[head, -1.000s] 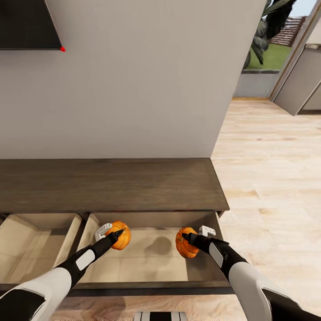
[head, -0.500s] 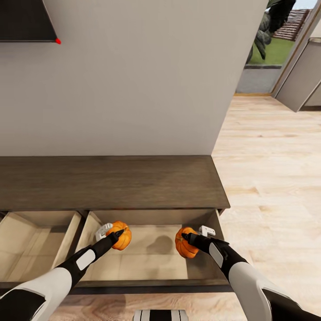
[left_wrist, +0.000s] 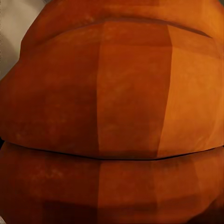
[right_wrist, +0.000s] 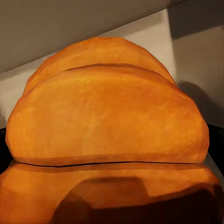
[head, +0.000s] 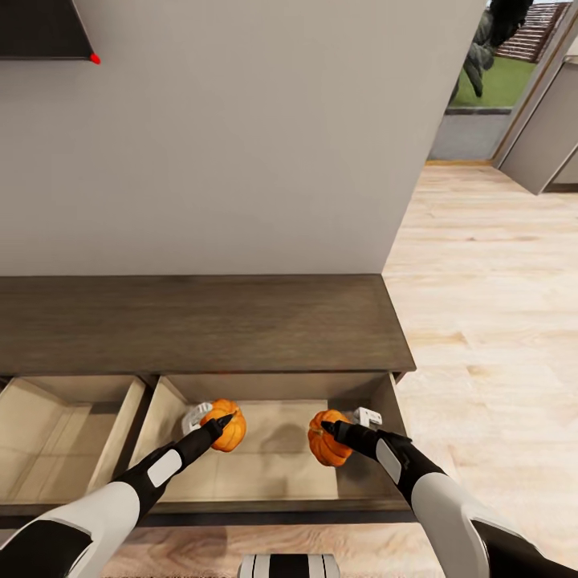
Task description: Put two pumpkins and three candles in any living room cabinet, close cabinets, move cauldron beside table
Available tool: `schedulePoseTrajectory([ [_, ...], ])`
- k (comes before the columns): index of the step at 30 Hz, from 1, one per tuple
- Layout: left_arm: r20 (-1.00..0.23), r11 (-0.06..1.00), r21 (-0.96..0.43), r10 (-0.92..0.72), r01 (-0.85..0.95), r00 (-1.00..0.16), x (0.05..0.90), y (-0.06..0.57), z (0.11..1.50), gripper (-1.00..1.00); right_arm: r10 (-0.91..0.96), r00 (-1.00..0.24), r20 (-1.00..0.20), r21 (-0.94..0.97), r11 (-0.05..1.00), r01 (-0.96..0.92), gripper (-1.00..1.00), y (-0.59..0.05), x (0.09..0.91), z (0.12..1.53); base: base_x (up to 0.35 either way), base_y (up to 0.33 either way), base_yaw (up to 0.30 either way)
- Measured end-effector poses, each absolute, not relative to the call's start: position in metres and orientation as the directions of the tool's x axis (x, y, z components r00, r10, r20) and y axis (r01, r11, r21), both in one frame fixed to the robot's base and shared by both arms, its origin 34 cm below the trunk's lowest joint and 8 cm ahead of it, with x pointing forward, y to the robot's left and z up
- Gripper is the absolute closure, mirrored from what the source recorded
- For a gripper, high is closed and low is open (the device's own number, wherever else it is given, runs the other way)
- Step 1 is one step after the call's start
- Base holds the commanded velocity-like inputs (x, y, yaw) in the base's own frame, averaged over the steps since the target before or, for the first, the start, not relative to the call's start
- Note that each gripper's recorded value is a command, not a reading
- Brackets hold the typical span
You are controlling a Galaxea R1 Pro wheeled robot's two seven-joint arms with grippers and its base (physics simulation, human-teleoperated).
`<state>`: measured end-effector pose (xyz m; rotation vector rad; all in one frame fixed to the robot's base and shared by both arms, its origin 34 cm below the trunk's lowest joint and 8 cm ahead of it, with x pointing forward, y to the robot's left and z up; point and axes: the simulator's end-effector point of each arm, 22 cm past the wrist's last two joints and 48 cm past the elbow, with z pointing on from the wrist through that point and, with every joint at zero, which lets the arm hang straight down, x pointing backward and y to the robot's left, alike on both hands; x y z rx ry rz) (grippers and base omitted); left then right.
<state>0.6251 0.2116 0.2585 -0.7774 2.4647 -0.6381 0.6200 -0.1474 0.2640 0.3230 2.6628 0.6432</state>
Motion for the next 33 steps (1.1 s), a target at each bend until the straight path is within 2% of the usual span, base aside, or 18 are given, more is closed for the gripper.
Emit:
schedulePoseTrajectory([
  [12,-0.278,0.731,-0.542,-0.621,-0.414,-0.733,0.617,0.212,0.248,1.00,0.302,-0.906,-0.297,0.474,0.870,0.135,1.00,-0.147,0.614,0.254,0.000,0.000,0.000],
  [19,-0.267,0.730,-0.539,-0.622,-0.421,-0.736,0.613,0.211,0.242,1.00,0.300,-0.890,-0.343,0.465,0.878,0.116,1.00,-0.150,0.620,0.252,0.000,0.000,0.000],
  [33,-0.251,0.729,-0.531,-0.622,-0.432,-0.742,0.605,0.210,0.231,1.00,0.276,-0.893,-0.357,0.473,0.877,0.082,1.00,-0.129,0.618,0.247,0.000,0.000,0.000],
])
